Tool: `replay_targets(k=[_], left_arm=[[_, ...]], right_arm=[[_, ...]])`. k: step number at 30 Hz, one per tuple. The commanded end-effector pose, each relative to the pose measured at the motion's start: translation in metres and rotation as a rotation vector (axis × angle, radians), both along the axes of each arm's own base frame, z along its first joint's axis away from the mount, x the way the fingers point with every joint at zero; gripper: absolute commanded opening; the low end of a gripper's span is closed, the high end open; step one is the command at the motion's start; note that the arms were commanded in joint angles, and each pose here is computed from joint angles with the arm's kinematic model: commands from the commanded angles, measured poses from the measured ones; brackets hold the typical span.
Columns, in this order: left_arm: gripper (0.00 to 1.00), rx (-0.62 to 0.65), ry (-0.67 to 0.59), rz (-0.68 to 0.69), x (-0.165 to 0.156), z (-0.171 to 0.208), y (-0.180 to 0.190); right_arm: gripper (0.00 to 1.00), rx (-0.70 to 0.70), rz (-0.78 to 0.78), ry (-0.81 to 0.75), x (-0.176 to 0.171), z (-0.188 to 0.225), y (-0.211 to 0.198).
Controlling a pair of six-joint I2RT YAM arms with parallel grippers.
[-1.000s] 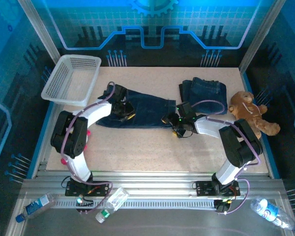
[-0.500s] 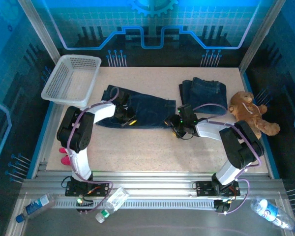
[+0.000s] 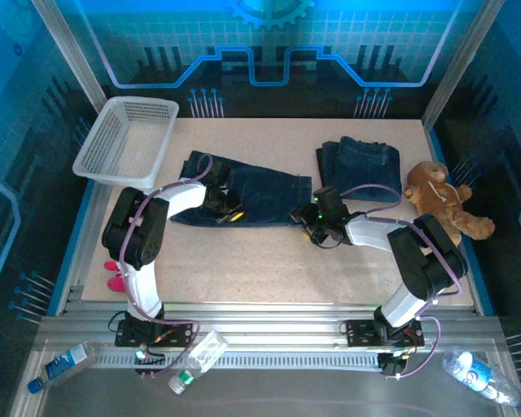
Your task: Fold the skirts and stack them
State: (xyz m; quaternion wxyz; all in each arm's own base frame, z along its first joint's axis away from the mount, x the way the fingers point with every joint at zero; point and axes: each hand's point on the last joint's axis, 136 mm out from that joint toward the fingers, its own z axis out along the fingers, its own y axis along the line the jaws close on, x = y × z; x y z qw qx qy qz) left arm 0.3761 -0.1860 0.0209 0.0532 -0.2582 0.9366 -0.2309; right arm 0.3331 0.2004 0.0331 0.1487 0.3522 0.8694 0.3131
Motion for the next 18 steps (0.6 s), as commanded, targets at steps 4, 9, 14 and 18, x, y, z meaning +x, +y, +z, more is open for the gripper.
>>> replay_targets(k=[4, 9, 14, 18], left_arm=[[0.08, -0.015, 0.076, -0.027, -0.017, -0.01, -0.007], [0.08, -0.014, 0.081, -0.027, -0.019, -0.01, -0.007], [0.08, -0.044, 0.074, -0.023, -0.017, -0.008, -0.012], [0.08, -0.061, 0.062, -0.024, -0.014, -0.003, -0.019]], right_arm=[[0.65, 0.012, -0.052, -0.211, 0.033, 0.033, -0.002], [0.65, -0.01, -0.054, -0.208, 0.035, 0.034, -0.005], [0.64, -0.036, -0.067, -0.127, 0.026, 0.007, -0.009], [0.56, -0.045, -0.103, -0.108, 0.021, -0.004, -0.015]])
